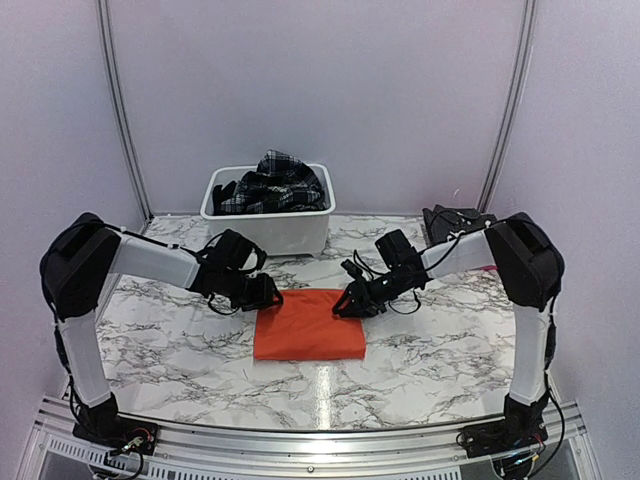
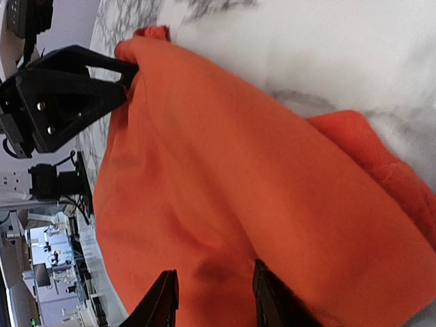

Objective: Fold and stack the mixed laundry pile
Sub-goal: Smooth out the square-folded T-shirt at the center of the board.

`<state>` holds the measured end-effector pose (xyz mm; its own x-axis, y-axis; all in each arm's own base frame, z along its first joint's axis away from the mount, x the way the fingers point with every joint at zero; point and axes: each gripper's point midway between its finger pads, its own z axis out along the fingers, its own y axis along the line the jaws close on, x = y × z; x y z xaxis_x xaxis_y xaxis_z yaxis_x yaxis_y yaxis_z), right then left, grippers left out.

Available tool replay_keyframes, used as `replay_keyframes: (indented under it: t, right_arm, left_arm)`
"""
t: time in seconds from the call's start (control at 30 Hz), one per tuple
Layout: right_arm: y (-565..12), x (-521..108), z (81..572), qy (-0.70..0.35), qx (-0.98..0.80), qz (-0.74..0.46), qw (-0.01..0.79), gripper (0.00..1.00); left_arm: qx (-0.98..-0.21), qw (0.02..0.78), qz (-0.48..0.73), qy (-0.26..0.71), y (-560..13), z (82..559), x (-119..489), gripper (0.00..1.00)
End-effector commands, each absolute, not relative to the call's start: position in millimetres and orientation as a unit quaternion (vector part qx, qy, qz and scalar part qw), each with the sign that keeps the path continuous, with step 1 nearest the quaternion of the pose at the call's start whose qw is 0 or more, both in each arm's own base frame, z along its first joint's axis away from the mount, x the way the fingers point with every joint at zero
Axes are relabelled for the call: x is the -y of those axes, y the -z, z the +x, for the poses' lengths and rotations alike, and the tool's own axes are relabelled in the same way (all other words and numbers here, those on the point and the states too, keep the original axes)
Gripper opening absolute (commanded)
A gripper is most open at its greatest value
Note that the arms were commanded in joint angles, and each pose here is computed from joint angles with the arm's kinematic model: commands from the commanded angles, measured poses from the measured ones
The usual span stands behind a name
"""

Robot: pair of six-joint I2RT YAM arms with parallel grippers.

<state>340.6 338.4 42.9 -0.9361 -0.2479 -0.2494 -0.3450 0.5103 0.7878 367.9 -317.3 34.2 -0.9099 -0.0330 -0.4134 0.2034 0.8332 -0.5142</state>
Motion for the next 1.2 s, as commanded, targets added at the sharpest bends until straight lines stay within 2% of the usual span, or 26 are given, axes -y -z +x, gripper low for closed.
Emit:
replay_keyframes:
  t: [0.0,0.07,0.1,0.17,0.2,0.33,0.47,0.63,0.87,1.03,1.17]
  right_arm:
    - [-45,-343,279,-0.454,-0.872,-0.182,0.015,0.39]
    - [-61,-341,266,-0.463,-0.867,-0.184,0.018,0.40]
    - [-71,-340,263,-0.469,-0.863,-0.184,0.023,0.41]
    - [-94,-340,261,-0.478,-0.856,-0.190,0.042,0.44]
    - [-106,-340,263,-0.483,-0.852,-0.193,0.053,0.46]
    - [-128,-349,272,-0.505,-0.839,-0.191,0.070,0.48]
    - [-122,-361,282,-0.526,-0.831,-0.172,0.057,0.48]
    - [-105,-364,300,-0.522,-0.836,-0.161,0.054,0.48]
    - [-47,-309,329,-0.477,-0.872,-0.102,0.045,0.46]
    - [-6,-300,339,-0.436,-0.894,-0.101,0.023,0.45]
    - [-13,-305,370,-0.419,-0.900,-0.111,0.051,0.44]
  left_arm:
    - [-0.930,0.209,0.059,0.297,-59,324,302,0.43]
    - [-0.924,0.222,0.070,0.305,-75,309,298,0.53]
    - [-0.918,0.233,0.071,0.313,-87,305,296,0.63]
    - [-0.908,0.257,0.065,0.325,-109,301,291,0.93]
    - [-0.902,0.268,0.063,0.334,-119,299,289,0.98]
    - [-0.869,0.301,0.069,0.386,-155,294,295,0.99]
    - [-0.851,0.282,0.089,0.433,-165,297,321,0.99]
    - [-0.858,0.221,0.123,0.446,-129,310,356,0.99]
    - [-0.874,0.198,0.102,0.432,-78,355,379,0.84]
    - [-0.891,0.188,0.049,0.410,-43,374,365,0.76]
    - [-0.897,0.210,0.026,0.389,-52,368,341,0.77]
